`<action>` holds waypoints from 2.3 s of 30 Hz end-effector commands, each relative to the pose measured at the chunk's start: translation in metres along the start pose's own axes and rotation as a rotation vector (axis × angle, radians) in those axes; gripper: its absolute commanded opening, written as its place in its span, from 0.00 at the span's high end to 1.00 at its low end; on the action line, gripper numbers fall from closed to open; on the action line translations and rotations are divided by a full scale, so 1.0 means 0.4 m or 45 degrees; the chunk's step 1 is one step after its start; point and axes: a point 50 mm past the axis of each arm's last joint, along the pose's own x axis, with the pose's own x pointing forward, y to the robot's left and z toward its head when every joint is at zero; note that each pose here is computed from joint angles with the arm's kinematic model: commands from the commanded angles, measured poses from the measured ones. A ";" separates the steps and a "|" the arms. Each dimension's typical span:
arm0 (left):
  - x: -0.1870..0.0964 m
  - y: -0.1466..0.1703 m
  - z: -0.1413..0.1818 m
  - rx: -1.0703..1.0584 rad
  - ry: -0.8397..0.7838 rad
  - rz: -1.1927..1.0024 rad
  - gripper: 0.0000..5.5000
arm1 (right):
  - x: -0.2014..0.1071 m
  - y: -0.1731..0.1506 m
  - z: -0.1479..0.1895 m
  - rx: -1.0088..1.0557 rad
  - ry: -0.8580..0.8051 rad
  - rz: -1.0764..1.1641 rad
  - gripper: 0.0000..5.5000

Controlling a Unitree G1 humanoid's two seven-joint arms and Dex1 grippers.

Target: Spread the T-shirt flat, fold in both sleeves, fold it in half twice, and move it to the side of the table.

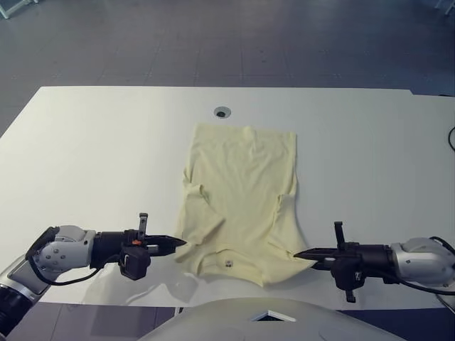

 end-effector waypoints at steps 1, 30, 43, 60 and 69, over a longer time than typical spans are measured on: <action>-0.021 0.023 0.030 -0.131 0.014 -0.060 1.00 | -0.024 -0.025 0.036 0.176 -0.015 0.120 1.00; -0.101 0.099 0.188 -0.718 -0.115 -0.260 1.00 | -0.137 -0.118 0.101 0.864 -0.198 0.352 1.00; -0.055 0.223 0.004 -0.758 -0.116 -0.151 1.00 | -0.033 -0.304 -0.030 0.705 -0.143 0.220 1.00; -0.016 0.301 -0.080 -0.764 -0.106 -0.048 1.00 | -0.042 -0.384 -0.097 0.691 -0.079 0.092 1.00; 0.008 0.299 -0.160 -0.782 0.014 -0.016 1.00 | -0.014 -0.393 -0.150 0.730 -0.040 0.008 1.00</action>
